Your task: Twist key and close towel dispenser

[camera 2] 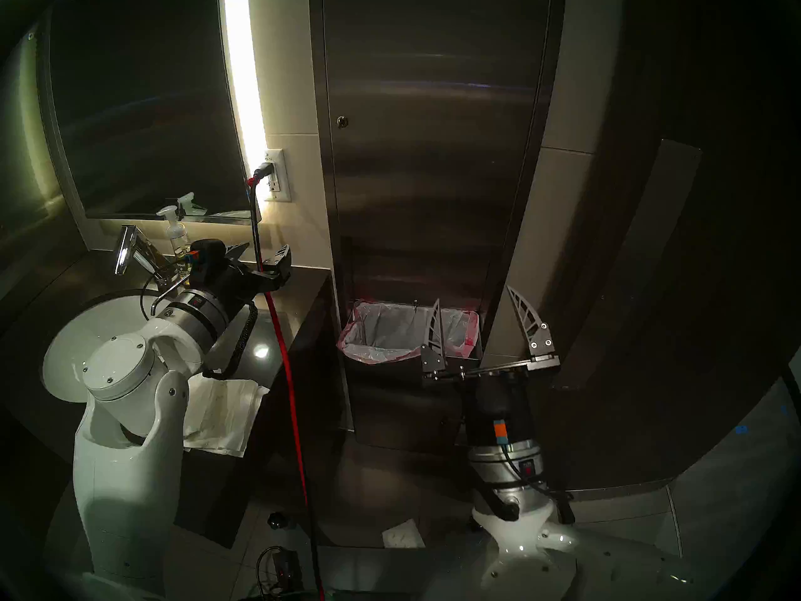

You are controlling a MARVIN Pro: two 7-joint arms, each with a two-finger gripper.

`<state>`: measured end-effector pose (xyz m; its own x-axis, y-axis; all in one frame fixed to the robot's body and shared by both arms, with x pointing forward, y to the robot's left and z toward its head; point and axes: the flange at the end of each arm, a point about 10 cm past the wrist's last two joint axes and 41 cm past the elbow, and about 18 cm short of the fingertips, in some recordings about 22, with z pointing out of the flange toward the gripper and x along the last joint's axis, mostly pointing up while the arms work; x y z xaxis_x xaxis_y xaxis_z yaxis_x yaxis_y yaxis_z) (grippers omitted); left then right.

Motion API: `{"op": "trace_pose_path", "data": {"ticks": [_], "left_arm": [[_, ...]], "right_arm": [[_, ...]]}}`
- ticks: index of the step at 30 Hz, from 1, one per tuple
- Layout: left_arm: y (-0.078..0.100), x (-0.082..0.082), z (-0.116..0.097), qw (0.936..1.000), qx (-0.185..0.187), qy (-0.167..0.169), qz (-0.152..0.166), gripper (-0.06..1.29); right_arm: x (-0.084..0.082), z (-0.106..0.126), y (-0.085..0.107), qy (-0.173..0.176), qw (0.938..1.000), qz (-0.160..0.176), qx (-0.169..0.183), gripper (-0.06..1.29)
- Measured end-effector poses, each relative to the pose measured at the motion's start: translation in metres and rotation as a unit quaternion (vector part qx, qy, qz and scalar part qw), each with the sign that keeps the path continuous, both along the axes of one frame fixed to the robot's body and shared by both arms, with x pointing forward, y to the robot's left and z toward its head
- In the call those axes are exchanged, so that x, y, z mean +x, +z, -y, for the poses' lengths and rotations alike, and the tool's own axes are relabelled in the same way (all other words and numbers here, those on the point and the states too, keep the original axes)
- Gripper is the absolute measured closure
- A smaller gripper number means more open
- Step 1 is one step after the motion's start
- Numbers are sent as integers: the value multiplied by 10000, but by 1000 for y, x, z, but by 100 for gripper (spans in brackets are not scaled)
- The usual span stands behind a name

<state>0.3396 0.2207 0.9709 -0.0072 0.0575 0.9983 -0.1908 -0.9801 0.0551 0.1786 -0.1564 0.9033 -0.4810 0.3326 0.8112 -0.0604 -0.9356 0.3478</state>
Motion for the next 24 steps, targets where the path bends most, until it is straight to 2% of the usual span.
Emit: {"op": "trace_pose_path", "data": {"ticks": [4, 9, 24], "left_arm": [[0, 0, 0, 10000, 0, 0, 1, 0], [0, 0, 0, 10000, 0, 0, 1, 0], [0, 0, 0, 10000, 6, 21, -17, 0]], "right_arm": [[-12, 5, 2, -51, 9999, -74, -133, -2], [-25, 10, 4, -133, 9995, 152, -256, -2], [-36, 13, 4, -185, 9988, 285, -364, -2]]}}
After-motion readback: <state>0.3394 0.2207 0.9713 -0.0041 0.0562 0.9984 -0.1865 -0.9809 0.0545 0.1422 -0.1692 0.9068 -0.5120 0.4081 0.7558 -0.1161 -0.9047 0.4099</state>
